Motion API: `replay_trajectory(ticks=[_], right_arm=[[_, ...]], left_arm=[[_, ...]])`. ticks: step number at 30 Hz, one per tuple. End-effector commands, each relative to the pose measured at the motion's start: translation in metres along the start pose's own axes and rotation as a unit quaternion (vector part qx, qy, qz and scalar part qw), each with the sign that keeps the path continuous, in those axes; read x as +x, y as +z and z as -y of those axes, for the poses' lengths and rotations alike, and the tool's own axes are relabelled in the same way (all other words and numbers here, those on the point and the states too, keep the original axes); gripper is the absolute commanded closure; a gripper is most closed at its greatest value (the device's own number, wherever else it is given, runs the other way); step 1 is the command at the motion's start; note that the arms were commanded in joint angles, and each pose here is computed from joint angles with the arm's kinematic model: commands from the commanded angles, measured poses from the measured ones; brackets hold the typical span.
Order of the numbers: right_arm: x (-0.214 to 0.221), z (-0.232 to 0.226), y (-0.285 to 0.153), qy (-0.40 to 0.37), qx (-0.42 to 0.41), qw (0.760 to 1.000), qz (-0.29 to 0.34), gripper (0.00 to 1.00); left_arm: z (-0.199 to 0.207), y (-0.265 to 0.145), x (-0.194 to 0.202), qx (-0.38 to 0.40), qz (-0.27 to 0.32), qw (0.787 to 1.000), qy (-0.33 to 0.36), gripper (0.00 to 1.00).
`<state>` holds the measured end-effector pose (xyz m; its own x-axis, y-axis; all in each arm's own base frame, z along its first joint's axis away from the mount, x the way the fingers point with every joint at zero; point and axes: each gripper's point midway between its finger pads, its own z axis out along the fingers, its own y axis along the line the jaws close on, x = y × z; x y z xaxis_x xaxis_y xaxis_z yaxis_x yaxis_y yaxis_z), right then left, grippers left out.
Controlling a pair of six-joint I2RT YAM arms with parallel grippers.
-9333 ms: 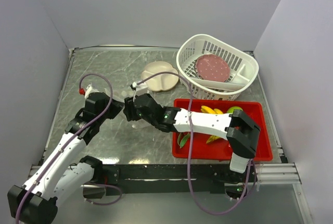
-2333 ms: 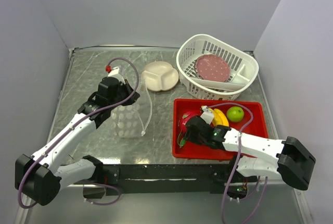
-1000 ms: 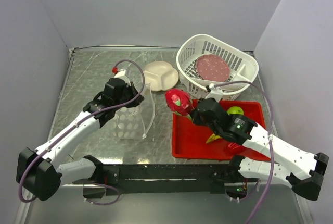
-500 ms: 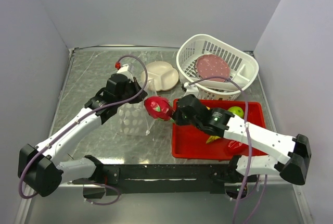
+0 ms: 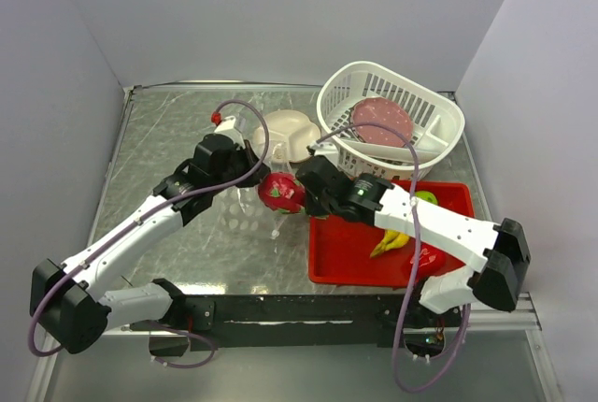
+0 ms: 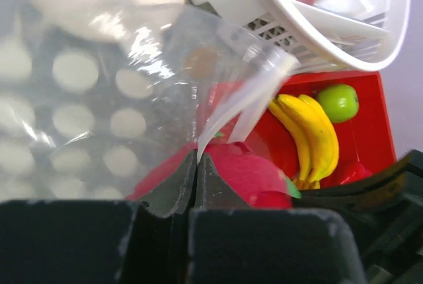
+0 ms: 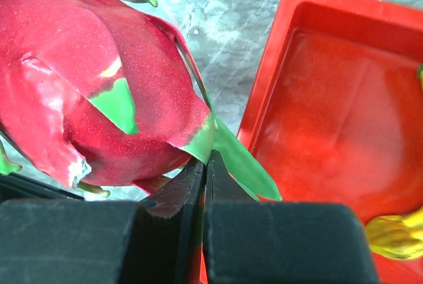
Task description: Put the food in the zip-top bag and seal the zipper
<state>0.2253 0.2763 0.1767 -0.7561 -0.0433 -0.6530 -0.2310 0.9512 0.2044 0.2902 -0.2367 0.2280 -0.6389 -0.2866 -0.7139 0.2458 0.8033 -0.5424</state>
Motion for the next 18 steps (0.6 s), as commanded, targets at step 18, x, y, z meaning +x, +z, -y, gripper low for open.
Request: replay_trajectory(ticks=[18], right_arm=[[-0.105, -0.038, -0.015, 0.004, 0.029, 0.993, 0.110, 1.00]], left_arm=[[0.073, -0.026, 0.008, 0.074, -0.005, 0.997, -0.023, 0.99]])
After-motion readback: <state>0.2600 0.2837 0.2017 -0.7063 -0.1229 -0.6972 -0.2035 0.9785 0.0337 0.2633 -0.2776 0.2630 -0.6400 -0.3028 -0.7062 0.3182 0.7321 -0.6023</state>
